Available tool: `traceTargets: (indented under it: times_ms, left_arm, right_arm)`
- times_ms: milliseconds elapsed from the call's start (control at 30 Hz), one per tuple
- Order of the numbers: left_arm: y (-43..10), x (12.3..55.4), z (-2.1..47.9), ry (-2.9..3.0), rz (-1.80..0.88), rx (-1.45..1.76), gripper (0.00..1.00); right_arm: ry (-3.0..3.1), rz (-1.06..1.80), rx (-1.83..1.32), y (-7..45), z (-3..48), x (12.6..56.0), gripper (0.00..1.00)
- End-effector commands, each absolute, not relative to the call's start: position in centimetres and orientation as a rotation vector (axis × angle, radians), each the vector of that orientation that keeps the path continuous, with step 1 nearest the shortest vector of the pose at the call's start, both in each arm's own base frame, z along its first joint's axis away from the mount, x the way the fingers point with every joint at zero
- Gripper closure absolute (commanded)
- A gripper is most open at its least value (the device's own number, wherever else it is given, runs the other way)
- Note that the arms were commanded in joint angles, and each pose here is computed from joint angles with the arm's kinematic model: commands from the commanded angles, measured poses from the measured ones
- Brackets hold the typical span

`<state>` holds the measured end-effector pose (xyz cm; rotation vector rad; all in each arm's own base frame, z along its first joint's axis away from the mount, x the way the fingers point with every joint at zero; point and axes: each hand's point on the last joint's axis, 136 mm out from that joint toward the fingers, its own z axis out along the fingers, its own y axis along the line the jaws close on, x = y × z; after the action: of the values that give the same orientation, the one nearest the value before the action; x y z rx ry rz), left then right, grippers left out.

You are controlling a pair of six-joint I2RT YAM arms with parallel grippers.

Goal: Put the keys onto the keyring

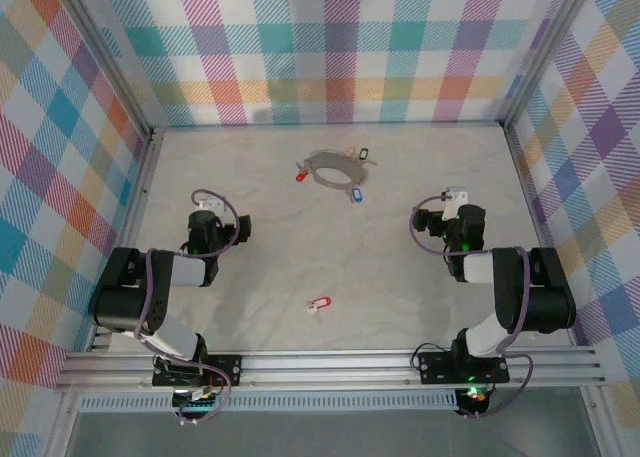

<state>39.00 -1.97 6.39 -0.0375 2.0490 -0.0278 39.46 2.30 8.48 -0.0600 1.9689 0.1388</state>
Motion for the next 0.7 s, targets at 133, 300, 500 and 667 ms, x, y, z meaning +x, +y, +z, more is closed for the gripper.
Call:
traceTargets:
  times_ms: [133,300,500,667]
  left_arm:
    - [-1.72,39.88,7.77,1.999,-0.047,-0.049,0.00]
    - [-1.74,39.92,7.81,1.999,-0.048,-0.048,0.00]
    - [-1.71,39.91,7.78,2.000,-0.047,-0.050,0.00]
    - [-1.74,39.91,7.80,1.999,-0.048,-0.049,0.00]
  right_arm:
    - [1.949,0.161,-0.062,2.55,9.19,39.74,0.00]
    - [1.948,0.161,-0.061,2.52,9.21,39.76,0.00]
    - [1.949,0.161,-0.061,2.54,9.19,39.73,0.00]
    - [1.948,0.161,-0.062,2.55,9.19,39.76,0.00]
